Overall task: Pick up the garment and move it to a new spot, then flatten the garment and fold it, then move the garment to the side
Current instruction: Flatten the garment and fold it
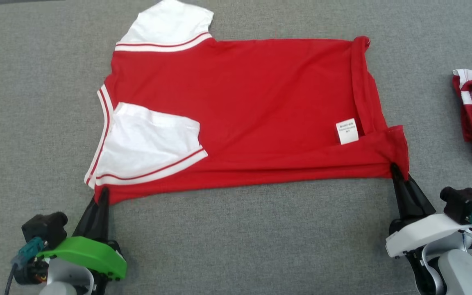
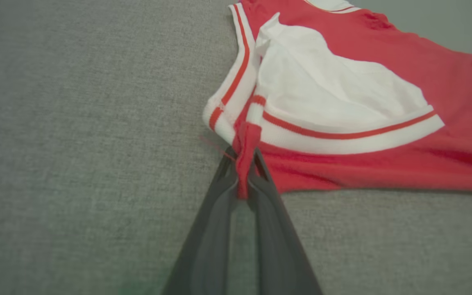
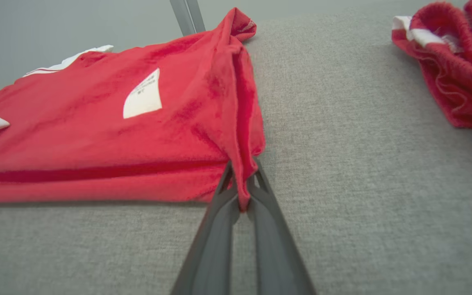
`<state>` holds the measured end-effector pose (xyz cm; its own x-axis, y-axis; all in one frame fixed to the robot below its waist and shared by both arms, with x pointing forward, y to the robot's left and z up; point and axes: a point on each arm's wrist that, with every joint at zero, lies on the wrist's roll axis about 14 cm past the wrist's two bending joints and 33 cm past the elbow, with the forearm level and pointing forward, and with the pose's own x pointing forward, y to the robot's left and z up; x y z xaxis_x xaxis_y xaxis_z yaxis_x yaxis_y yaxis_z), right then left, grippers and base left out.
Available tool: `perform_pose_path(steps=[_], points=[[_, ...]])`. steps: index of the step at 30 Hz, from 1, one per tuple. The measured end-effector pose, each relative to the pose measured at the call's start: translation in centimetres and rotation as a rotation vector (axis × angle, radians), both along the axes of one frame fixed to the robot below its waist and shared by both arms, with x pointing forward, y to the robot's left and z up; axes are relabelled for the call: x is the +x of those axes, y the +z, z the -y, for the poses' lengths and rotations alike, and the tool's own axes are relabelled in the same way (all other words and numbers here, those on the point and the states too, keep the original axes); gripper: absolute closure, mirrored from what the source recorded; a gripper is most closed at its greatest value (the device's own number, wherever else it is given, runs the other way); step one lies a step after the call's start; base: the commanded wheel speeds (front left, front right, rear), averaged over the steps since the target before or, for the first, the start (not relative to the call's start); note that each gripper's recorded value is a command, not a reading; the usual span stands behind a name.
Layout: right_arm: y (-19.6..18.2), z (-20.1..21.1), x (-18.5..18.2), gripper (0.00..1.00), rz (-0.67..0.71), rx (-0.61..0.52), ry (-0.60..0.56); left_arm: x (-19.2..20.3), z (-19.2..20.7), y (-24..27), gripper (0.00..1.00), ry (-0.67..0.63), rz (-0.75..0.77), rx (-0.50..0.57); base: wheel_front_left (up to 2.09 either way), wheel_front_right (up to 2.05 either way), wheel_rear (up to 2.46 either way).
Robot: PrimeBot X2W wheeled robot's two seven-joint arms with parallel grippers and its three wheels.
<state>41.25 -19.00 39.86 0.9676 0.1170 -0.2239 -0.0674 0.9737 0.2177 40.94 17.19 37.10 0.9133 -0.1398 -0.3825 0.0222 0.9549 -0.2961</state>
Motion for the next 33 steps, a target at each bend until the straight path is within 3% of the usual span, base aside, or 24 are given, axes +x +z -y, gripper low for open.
perform_pose_path(steps=[12, 13, 14, 15, 16, 26, 33], points=[[-1.8, 0.6, -3.8, 1.00, -0.136, 0.000, -0.017, -6.7, 0.0, 1.6, 1.00, 0.073, -0.106, -0.044, 0.00, 0.00, 0.00], [-2.0, 0.5, -3.9, 1.00, -0.149, 0.001, -0.015, -6.9, 0.0, 1.6, 0.51, 0.080, -0.109, -0.047, 0.00, 0.00, 0.00], [-2.0, 0.4, -3.9, 0.65, -0.149, 0.000, -0.014, -6.8, 0.0, 1.7, 0.00, 0.088, -0.103, -0.047, 0.00, 0.00, 0.00], [-2.0, 0.4, -3.8, 0.18, -0.148, -0.001, -0.014, -6.6, 0.0, 1.9, 0.00, 0.091, -0.090, -0.047, 0.00, 0.00, 0.00], [-2.1, 0.3, -3.7, 0.00, -0.150, -0.003, -0.012, -6.4, 0.0, 2.2, 0.00, 0.094, -0.074, -0.050, 0.00, 0.00, 0.00], [4.9, 1.3, -0.7, 0.00, 0.138, -0.079, -0.052, -0.9, 0.3, 9.7, 0.00, 0.104, 0.336, 0.024, 0.00, 0.00, 0.00], [8.1, 1.7, -0.7, 0.00, 0.230, -0.100, -0.077, 0.7, 0.8, 11.5, 0.00, 0.070, 0.415, 0.052, 0.00, 0.00, 0.00]])
